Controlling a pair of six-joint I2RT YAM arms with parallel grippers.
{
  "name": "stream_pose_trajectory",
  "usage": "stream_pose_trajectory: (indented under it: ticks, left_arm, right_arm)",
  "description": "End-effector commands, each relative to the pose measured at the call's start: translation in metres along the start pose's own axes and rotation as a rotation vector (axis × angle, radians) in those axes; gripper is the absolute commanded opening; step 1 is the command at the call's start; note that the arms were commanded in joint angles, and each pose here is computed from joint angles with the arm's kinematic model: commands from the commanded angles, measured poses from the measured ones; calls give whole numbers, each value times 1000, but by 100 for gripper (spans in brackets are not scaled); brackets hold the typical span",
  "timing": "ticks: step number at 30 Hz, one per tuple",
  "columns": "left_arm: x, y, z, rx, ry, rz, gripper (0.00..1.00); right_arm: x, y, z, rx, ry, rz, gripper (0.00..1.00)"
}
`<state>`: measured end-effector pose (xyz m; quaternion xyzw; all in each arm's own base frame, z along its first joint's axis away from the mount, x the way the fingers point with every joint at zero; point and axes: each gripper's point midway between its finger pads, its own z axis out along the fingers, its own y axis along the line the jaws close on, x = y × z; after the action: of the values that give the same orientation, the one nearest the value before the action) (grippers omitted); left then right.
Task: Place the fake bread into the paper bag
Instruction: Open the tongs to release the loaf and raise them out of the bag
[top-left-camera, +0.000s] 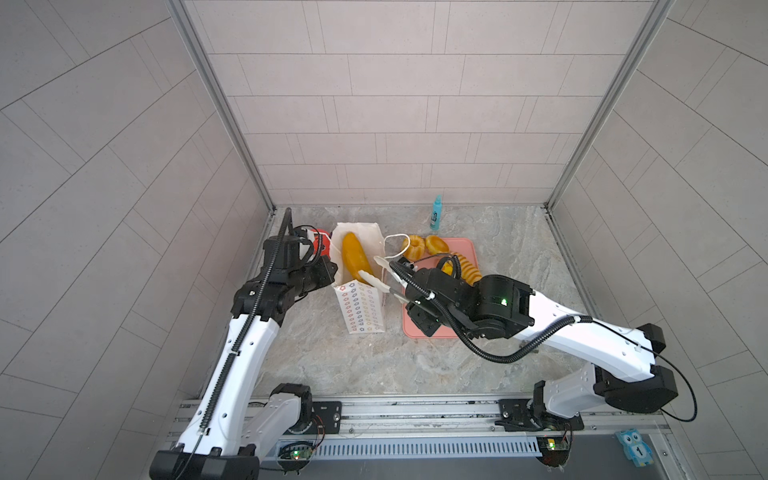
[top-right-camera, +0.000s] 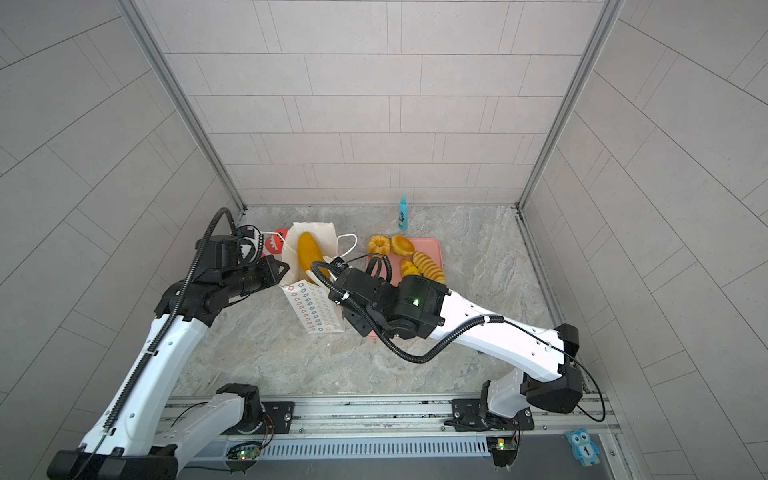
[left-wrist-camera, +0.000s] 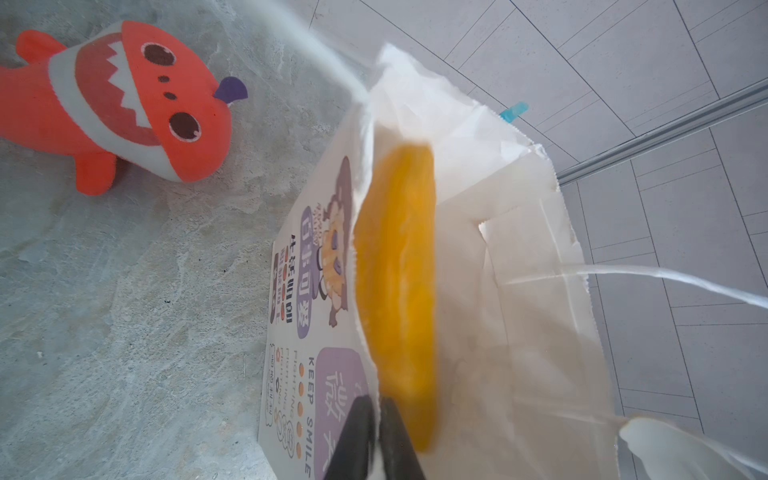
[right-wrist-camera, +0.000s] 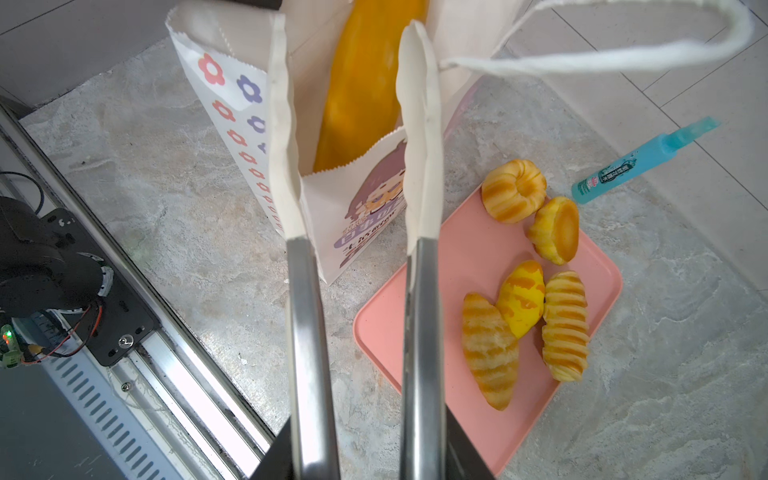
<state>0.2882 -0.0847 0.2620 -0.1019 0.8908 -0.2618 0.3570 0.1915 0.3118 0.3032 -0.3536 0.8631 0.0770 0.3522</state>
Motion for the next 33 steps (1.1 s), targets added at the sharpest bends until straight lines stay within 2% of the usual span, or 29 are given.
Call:
stream_pose_trajectory:
  ticks: [1,15,33]
  left_arm:
    - [-3,-3,-4,13,-18,2,11]
    - [-2,-3,-4,13,-16,2,12]
    - [-4,-3,-5,8,-17,7,12]
  right_arm:
    - [-8,-5,-8,18,-41,26,43]
    - [-16,-6,-19,-1,-79,43,41]
    - [-43,-14,-56,-43,-247,69,38]
